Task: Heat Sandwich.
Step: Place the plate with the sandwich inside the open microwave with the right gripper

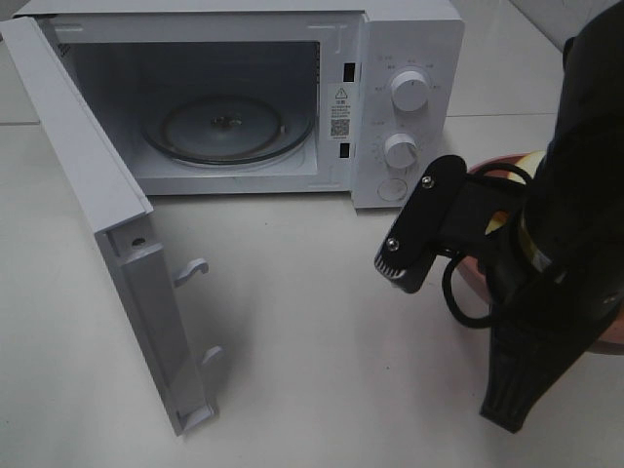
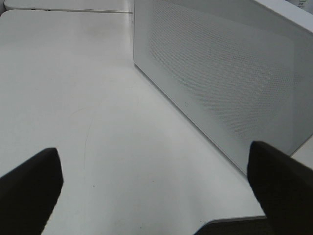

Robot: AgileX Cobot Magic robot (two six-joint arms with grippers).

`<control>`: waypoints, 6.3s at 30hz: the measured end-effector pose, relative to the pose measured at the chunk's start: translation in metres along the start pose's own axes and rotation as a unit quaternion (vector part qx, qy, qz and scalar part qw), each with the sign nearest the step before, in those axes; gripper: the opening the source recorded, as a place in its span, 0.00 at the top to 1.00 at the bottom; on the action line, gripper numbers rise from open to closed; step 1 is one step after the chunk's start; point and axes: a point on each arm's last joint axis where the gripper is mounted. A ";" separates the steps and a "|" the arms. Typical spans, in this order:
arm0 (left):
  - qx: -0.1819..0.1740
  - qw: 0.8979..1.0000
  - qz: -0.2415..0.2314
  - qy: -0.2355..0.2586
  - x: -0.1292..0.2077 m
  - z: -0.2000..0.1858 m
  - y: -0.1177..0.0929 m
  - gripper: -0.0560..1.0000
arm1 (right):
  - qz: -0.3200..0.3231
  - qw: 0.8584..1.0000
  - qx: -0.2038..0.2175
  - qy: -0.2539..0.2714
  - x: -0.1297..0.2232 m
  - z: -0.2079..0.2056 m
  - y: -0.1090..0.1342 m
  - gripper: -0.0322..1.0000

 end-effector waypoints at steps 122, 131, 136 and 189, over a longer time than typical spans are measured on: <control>0.000 1.000 0.000 0.000 0.000 0.000 0.000 0.04 | -0.592 0.764 0.050 -0.252 -0.104 0.028 -0.055 0.92; 0.000 1.000 0.000 0.000 0.000 0.000 0.000 0.04 | -0.600 0.760 0.037 -0.245 -0.130 0.029 -0.065 0.92; 0.000 1.000 0.000 0.000 0.000 0.000 0.000 0.04 | -0.602 0.761 0.023 -0.240 -0.144 0.032 -0.068 0.92; 0.000 1.000 0.000 0.000 0.000 0.000 0.000 0.04 | -0.476 0.852 0.035 -0.213 -0.276 0.073 -0.113 0.92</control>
Point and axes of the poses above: a point on each arm's last joint axis where the gripper is mounted, z pointing out along that axis toward the gripper, y along the wrist's bending axis when the last joint is at zero, x = y × z, and after that the axes turned 6 degrees about -z, right-handed
